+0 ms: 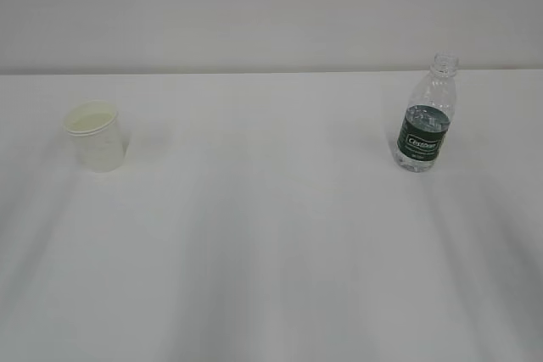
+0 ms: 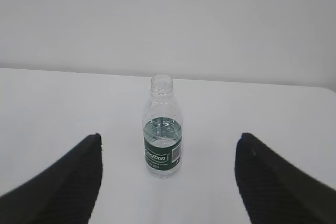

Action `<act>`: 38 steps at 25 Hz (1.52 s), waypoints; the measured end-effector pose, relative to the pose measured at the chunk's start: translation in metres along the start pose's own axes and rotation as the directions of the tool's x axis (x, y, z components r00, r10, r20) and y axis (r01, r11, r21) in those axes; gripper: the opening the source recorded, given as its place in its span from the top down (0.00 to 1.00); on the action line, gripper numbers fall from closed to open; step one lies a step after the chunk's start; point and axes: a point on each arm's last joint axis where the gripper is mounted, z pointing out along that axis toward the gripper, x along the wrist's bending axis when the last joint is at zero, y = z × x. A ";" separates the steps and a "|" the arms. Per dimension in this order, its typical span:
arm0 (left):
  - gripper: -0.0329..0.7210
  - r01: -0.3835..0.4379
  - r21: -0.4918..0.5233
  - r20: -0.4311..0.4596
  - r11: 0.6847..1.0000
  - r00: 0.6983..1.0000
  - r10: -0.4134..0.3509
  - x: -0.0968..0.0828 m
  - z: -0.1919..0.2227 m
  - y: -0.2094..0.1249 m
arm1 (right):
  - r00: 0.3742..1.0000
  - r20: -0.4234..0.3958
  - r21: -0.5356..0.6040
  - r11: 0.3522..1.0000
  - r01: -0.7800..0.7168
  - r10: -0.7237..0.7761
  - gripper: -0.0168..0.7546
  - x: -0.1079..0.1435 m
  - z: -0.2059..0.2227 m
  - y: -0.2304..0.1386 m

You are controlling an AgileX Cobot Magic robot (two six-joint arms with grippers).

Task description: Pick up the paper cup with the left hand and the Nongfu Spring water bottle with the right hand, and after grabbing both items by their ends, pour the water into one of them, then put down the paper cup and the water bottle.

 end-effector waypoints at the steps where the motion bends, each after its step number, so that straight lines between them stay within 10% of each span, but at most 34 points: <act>1: 0.26 0.000 0.010 -0.002 1.000 1.000 0.000 0.000 -0.001 -0.001 | 1.000 0.002 -0.002 1.000 0.000 0.000 0.22 0.000 -0.004 0.001; 38: 0.29 0.028 0.360 -0.079 0.933 0.997 0.001 0.007 -0.068 -0.035 | 0.999 0.033 0.417 0.909 -0.021 0.008 0.22 -0.004 -0.090 -0.018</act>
